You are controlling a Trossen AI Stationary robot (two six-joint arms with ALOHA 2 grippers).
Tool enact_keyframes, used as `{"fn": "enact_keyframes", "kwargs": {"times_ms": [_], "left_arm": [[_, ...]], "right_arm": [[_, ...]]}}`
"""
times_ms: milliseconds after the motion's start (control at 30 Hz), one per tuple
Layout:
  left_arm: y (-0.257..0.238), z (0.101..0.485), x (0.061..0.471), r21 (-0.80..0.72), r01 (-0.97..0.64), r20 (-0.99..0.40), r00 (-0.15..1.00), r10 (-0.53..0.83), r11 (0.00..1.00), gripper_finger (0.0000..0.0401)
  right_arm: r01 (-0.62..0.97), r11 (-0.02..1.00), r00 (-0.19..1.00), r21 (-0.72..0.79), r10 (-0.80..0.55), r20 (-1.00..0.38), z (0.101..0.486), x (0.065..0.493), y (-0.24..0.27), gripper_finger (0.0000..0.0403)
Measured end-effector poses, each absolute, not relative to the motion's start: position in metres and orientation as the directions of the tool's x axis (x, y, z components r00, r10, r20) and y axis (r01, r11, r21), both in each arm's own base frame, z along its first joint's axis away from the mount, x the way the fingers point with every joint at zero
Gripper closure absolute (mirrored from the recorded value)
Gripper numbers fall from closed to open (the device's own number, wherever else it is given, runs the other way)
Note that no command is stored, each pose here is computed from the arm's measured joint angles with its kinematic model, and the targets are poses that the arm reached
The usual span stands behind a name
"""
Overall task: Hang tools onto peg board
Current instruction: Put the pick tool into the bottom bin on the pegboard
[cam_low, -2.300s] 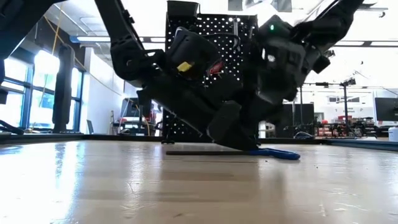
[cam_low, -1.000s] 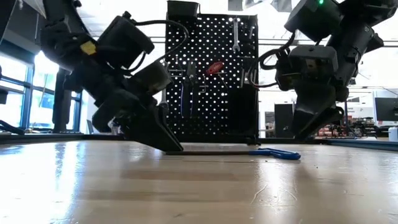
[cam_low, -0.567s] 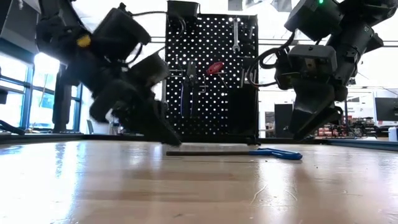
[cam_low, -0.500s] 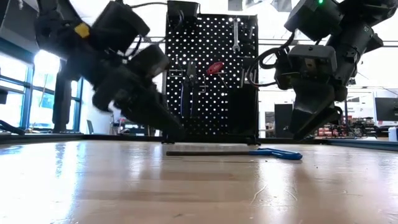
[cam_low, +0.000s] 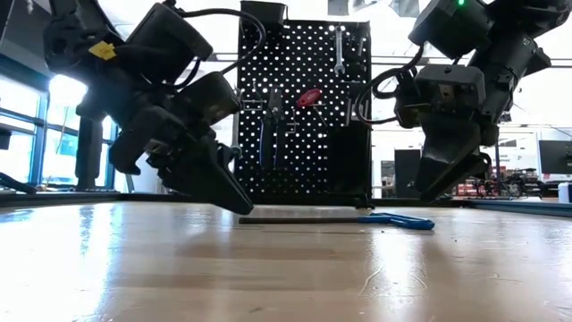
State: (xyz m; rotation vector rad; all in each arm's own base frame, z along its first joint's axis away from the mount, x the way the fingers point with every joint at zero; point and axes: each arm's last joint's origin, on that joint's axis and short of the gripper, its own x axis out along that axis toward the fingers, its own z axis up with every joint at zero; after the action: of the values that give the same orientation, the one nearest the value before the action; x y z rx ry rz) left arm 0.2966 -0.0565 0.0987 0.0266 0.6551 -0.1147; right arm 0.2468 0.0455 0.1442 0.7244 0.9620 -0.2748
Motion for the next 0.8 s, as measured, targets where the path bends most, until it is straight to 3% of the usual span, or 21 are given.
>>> {"fn": "enact_keyframes", "kwargs": {"times_ms": [600, 800], "left_arm": [[-0.060, 0.087, 0.301, -0.029, 0.119, -0.591, 0.799, -0.113, 0.992, 0.0355], [-0.060, 0.073, 0.304, -0.053, 0.088, -0.583, 0.806, -0.102, 0.995, 0.0355]], "right_arm": [[0.569, 0.677, 0.549, 0.467, 0.111, -0.829, 0.144, 0.247, 0.036, 0.0289], [0.634, 0.651, 0.482, 0.418, 0.090, -0.872, 0.128, 0.249, 0.030, 0.0288]]}}
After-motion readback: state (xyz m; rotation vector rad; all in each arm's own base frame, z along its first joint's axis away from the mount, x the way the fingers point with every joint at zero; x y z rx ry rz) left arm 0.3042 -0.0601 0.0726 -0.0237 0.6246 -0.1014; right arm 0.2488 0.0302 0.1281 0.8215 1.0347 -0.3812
